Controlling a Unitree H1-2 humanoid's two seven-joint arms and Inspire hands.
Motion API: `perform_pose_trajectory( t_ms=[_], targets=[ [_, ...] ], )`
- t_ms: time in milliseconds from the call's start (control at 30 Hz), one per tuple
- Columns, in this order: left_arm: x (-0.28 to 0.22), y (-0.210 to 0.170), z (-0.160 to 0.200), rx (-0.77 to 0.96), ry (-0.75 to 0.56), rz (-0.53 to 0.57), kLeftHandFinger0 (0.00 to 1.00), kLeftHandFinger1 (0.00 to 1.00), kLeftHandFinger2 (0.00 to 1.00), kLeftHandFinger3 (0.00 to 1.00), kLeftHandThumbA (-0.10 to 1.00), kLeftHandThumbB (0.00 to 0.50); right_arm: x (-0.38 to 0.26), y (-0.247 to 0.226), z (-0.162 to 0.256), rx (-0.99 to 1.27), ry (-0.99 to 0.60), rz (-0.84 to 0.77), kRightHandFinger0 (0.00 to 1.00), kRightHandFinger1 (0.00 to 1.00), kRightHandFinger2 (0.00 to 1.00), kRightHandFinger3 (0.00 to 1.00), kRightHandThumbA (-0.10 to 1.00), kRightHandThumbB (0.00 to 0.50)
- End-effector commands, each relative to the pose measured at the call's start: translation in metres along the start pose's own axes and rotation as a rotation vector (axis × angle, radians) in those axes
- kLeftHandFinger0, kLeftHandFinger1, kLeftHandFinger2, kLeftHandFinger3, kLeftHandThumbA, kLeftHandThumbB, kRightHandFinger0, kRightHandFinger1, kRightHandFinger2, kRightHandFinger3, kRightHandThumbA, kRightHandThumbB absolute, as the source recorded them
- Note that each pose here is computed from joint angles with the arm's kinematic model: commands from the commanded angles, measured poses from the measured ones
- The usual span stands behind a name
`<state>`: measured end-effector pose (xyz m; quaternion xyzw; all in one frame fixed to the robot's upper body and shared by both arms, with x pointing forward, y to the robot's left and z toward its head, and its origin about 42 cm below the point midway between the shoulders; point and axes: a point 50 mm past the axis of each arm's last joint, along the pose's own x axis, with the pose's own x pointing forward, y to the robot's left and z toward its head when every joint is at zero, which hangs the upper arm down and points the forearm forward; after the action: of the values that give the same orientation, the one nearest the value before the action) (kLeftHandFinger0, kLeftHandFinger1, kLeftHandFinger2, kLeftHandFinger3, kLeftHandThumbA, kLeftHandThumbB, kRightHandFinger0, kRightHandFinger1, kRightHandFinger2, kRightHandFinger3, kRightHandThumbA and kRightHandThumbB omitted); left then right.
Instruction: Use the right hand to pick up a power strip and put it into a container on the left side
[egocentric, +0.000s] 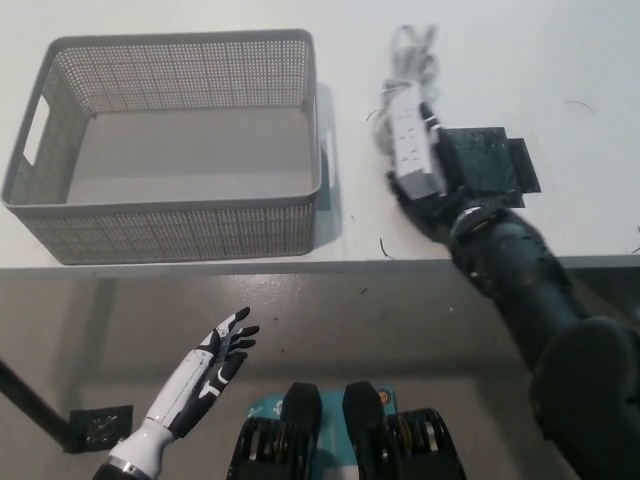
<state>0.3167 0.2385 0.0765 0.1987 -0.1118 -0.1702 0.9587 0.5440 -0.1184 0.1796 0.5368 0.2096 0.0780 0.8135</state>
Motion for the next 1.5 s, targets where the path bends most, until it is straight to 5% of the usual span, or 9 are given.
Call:
perform_pose_trajectory(
  t_ms=[0, 67, 133, 233, 333, 467, 733, 1033, 1467],
  targets=[
    [0.008, 0.011, 0.011, 0.051, -0.075, -0.004, 0.82, 0.83, 0.86, 1.00, 1.00, 0.149, 0.008, 0.071, 0.009, 0.040, 0.007, 0.283, 0.00, 0.04, 0.61, 0.89, -0.10, 0.152],
    [0.008, 0.011, 0.010, 0.053, -0.074, -0.008, 0.82, 0.83, 0.86, 1.00, 1.00, 0.150, 0.008, 0.087, 0.012, 0.017, 0.013, 0.336, 0.00, 0.03, 0.60, 1.00, -0.10, 0.135],
    [0.008, 0.012, 0.010, 0.047, -0.072, -0.008, 0.82, 0.83, 0.85, 1.00, 1.00, 0.145, 0.008, 0.102, 0.014, -0.025, 0.003, 0.375, 0.00, 0.06, 0.60, 0.86, -0.10, 0.229],
    [0.008, 0.012, 0.009, 0.054, -0.071, -0.011, 0.82, 0.82, 0.84, 1.00, 1.00, 0.150, 0.005, 0.129, 0.020, -0.058, 0.012, 0.464, 0.00, 0.07, 0.61, 0.98, -0.10, 0.126],
    [0.008, 0.011, 0.009, 0.049, -0.071, -0.015, 0.82, 0.82, 0.83, 1.00, 1.00, 0.153, -0.003, 0.154, 0.025, -0.096, -0.008, 0.544, 0.00, 0.22, 0.67, 1.00, -0.10, 0.125],
    [0.007, 0.010, 0.008, 0.045, -0.065, -0.024, 0.82, 0.82, 0.84, 1.00, 1.00, 0.166, -0.020, 0.183, 0.028, -0.147, -0.022, 0.685, 0.00, 0.21, 0.62, 0.90, -0.10, 0.106],
    [0.003, 0.010, 0.007, 0.068, -0.062, -0.027, 0.80, 0.81, 0.83, 1.00, 1.00, 0.151, -0.055, 0.217, 0.046, -0.215, -0.150, 0.840, 0.00, 0.27, 0.76, 0.96, -0.10, 0.131],
    [0.003, 0.008, 0.006, 0.051, -0.060, -0.031, 0.81, 0.81, 0.85, 1.00, 1.00, 0.155, -0.051, 0.255, 0.021, -0.334, -0.038, 0.852, 0.00, 0.28, 0.80, 0.86, -0.10, 0.142],
    [0.010, 0.004, 0.010, 0.040, -0.074, -0.050, 0.87, 0.86, 0.89, 1.00, 1.00, 0.176, 0.005, 0.266, -0.059, -0.925, 0.053, 0.461, 0.00, 0.40, 0.78, 0.97, -0.10, 0.131]
  ],
)
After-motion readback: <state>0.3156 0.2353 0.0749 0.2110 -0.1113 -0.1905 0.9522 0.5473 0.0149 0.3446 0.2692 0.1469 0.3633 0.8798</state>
